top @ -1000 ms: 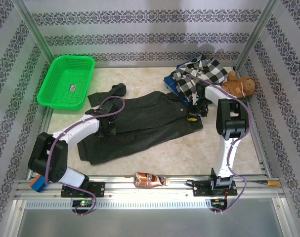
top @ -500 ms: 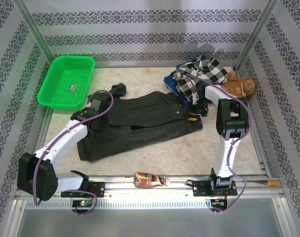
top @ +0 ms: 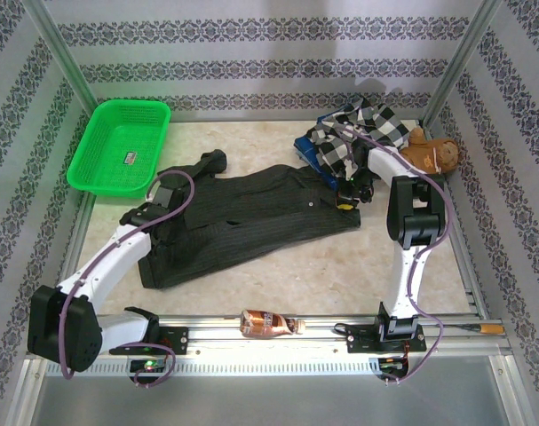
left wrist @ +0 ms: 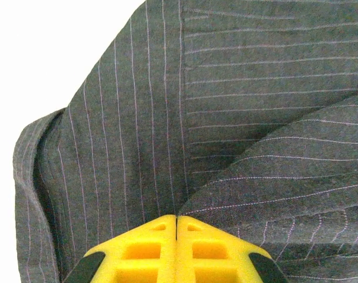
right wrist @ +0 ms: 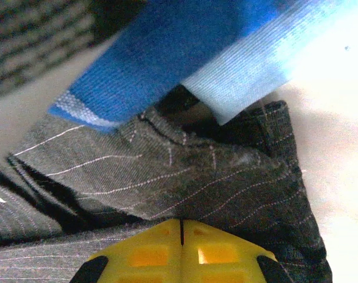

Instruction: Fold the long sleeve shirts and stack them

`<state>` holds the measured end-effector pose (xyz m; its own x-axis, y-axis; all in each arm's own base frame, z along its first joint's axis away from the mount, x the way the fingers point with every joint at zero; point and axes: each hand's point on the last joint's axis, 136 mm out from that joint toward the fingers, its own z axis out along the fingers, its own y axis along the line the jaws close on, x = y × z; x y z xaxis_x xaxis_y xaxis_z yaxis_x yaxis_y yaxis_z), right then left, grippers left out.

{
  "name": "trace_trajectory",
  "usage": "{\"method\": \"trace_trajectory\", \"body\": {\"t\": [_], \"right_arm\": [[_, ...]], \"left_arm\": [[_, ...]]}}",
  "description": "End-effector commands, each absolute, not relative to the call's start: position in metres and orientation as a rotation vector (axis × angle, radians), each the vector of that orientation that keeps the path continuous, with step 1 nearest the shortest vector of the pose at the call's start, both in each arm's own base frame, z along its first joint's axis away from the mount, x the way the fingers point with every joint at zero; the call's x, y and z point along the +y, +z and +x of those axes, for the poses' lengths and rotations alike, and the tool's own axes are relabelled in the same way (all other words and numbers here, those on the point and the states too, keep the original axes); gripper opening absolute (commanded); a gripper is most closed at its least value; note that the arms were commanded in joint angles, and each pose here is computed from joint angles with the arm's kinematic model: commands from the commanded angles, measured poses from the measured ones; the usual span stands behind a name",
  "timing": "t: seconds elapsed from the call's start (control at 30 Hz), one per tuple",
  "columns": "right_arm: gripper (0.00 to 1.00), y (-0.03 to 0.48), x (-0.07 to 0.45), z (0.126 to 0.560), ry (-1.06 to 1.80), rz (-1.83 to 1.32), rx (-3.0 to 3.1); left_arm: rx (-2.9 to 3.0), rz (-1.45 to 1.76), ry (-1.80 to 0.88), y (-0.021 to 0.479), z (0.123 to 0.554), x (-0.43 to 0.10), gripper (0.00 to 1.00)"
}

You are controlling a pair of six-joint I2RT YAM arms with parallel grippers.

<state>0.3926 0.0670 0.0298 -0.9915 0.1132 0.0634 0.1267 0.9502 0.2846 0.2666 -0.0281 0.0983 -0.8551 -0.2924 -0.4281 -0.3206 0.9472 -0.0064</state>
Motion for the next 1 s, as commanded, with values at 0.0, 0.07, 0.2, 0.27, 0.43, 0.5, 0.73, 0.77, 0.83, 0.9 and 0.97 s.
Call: {"method": "trace_trajectory", "body": {"t": [0.0, 0.07, 0.2, 0.27, 0.43, 0.5, 0.73, 0.77, 0.83, 0.9, 0.97], "right_arm": [[0.04, 0.019, 0.055, 0.399, -0.367, -0.184, -3.060], [0.05, 0.017, 0.055, 0.403, -0.370, -0.189, -3.060], [0.19, 0.023, 0.049, 0.416, -0.327, -0.223, -3.124], [0.39, 0.040, 0.045, 0.424, -0.309, -0.256, -3.204], [0.57, 0.103, 0.043, 0.427, -0.349, -0.290, -3.393], [0.58, 0.117, 0.047, 0.413, -0.374, -0.264, -3.399], [0.60, 0.099, 0.032, 0.369, -0.253, -0.261, -3.327], [0.59, 0.080, 0.026, 0.360, -0.190, -0.230, -3.287], [0.57, 0.071, 0.028, 0.360, -0.181, -0.213, -3.276], [0.56, 0.062, 0.031, 0.364, -0.191, -0.197, -3.275], [0.55, 0.054, 0.033, 0.365, -0.180, -0.184, -3.249]], "left_arm": [[2.660, -0.511, 0.169, 0.089, 0.264, -0.013, 0.04], [2.666, -0.520, 0.171, 0.084, 0.266, -0.013, 0.07], [2.666, -0.560, 0.158, 0.086, 0.269, -0.015, 0.26], [2.633, -0.628, 0.151, 0.099, 0.268, -0.014, 0.43], [2.524, -0.740, 0.046, 0.138, 0.248, -0.028, 0.59], [2.509, -0.748, -0.029, 0.143, 0.243, -0.041, 0.59], [2.549, -0.633, -0.136, 0.127, 0.240, -0.096, 0.59], [2.586, -0.651, -0.140, 0.109, 0.240, -0.106, 0.58], [2.594, -0.685, -0.165, 0.095, 0.240, -0.110, 0.57], [2.590, -0.708, -0.165, 0.086, 0.238, -0.108, 0.56], [2.606, -0.718, -0.126, 0.077, 0.232, -0.103, 0.55]]}}
